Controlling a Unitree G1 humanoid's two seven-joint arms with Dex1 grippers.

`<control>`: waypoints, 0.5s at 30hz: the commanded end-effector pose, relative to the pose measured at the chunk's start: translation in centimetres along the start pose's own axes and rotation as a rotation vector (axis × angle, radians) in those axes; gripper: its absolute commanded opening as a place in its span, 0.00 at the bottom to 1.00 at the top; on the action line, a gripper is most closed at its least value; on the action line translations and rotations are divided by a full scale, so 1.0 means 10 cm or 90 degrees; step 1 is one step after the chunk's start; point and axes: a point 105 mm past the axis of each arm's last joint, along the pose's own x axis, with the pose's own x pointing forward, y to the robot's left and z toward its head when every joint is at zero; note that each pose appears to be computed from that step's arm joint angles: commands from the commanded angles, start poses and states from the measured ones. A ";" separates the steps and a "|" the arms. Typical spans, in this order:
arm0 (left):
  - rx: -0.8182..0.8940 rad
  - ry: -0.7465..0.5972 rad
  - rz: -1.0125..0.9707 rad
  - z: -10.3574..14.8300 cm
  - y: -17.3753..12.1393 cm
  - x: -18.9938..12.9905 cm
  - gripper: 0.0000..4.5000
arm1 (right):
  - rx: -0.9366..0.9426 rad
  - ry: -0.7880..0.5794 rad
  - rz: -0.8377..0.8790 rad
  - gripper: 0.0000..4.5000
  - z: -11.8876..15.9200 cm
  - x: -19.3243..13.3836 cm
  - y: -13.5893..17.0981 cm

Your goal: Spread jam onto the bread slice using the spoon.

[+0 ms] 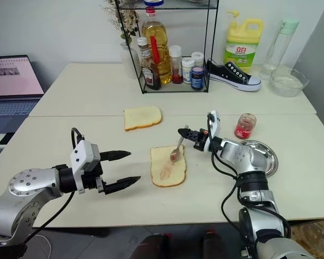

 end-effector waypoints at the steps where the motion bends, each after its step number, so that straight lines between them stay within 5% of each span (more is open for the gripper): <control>1: 0.019 -0.001 -0.004 0.06 -0.01 -0.04 1.00 | 0.019 0.025 0.084 0.00 -0.13 -0.05 0.35; 8: 0.018 -0.001 -0.004 0.06 -0.03 -0.04 1.00 | 0.015 0.071 0.034 0.00 -0.53 0.01 0.13; 15: 0.023 0.003 -0.006 0.08 -0.02 -0.05 1.00 | 0.007 0.001 -0.018 0.00 -0.19 0.17 -0.14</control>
